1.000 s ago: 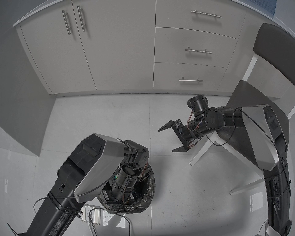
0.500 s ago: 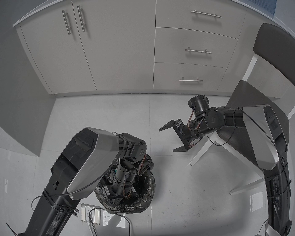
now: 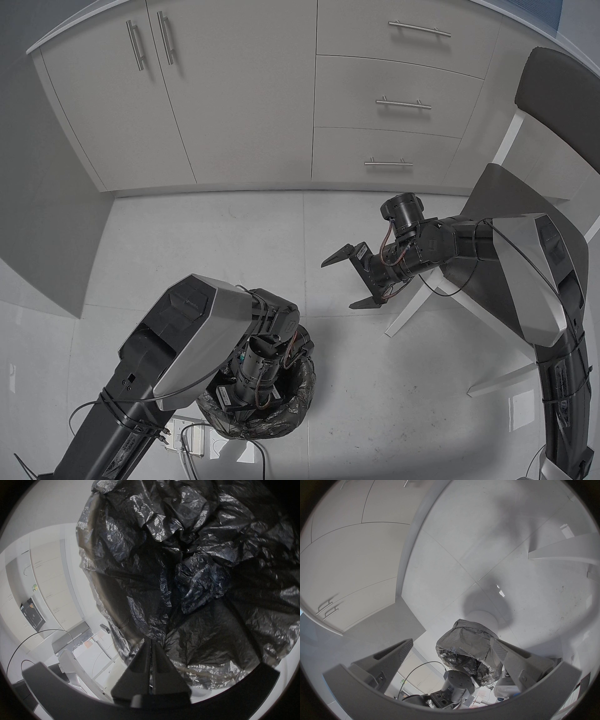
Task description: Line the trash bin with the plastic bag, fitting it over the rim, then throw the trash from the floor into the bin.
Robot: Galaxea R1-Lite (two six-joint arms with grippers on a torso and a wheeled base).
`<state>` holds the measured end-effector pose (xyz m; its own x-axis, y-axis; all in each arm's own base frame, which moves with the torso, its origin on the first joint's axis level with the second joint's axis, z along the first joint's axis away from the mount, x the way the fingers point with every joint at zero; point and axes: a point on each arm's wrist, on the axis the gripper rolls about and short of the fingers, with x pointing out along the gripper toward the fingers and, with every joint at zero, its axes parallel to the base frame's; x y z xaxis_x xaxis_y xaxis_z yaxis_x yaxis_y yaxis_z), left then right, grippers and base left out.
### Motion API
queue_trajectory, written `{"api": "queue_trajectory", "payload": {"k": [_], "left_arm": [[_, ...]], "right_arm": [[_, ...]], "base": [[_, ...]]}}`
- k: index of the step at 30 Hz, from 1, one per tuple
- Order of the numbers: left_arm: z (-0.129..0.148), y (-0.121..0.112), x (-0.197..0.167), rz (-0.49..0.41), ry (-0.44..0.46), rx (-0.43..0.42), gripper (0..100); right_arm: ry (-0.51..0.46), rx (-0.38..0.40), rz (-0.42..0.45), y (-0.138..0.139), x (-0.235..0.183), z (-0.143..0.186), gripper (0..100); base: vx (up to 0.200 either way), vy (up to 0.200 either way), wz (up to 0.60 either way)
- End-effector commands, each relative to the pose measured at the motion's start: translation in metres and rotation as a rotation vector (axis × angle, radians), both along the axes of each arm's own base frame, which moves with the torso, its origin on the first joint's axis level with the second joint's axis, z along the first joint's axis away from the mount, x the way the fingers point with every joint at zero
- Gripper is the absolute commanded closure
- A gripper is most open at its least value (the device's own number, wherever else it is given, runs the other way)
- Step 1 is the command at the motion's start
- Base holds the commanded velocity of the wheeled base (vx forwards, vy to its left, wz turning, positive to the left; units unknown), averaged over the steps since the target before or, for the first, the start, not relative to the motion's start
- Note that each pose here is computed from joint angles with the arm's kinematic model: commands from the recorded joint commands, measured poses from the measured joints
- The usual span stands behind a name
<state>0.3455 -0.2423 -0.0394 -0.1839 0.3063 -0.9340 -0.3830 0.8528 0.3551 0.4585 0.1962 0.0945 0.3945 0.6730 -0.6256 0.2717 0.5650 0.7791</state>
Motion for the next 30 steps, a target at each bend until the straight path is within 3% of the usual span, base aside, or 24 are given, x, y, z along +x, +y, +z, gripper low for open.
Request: {"api": "queue_trajectory", "payload": {"k": [1, 6, 15, 20, 24, 30], "left_arm": [[0.008, -0.007, -0.007, -0.021, 0.007, 0.009, 100], [0.021, -0.014, -0.017, -0.028, 0.005, 0.024, 100], [0.018, -0.013, -0.022, 0.027, 0.026, 0.071, 100], [0.039, -0.017, -0.024, 0.014, -0.012, 0.042, 100], [0.097, -0.009, -0.031, 0.013, -0.074, 0.002, 100], [0.161, 0.015, -0.043, 0.024, -0.14, 0.008, 100]], "right_arm": [[0.001, -0.001, -0.001, 0.0, 0.0, 0.0, 0], [0.001, -0.001, -0.003, -0.001, 0.0, 0.0, 0], [0.004, 0.0, -0.002, -0.001, 0.0, -0.001, 0], [-0.003, 0.003, -0.002, -0.002, -0.002, 0.008, 0], [0.003, -0.001, -0.011, -0.012, -0.014, 0.039, 0], [0.066, -0.029, -0.069, -0.049, -0.039, 0.088, 0]], "base": [[0.0, 0.0, 0.0], [0.0, 0.0, 0.0], [0.0, 0.0, 0.0], [0.0, 0.0, 0.0], [0.0, 0.0, 0.0], [0.0, 0.0, 0.0]]}}
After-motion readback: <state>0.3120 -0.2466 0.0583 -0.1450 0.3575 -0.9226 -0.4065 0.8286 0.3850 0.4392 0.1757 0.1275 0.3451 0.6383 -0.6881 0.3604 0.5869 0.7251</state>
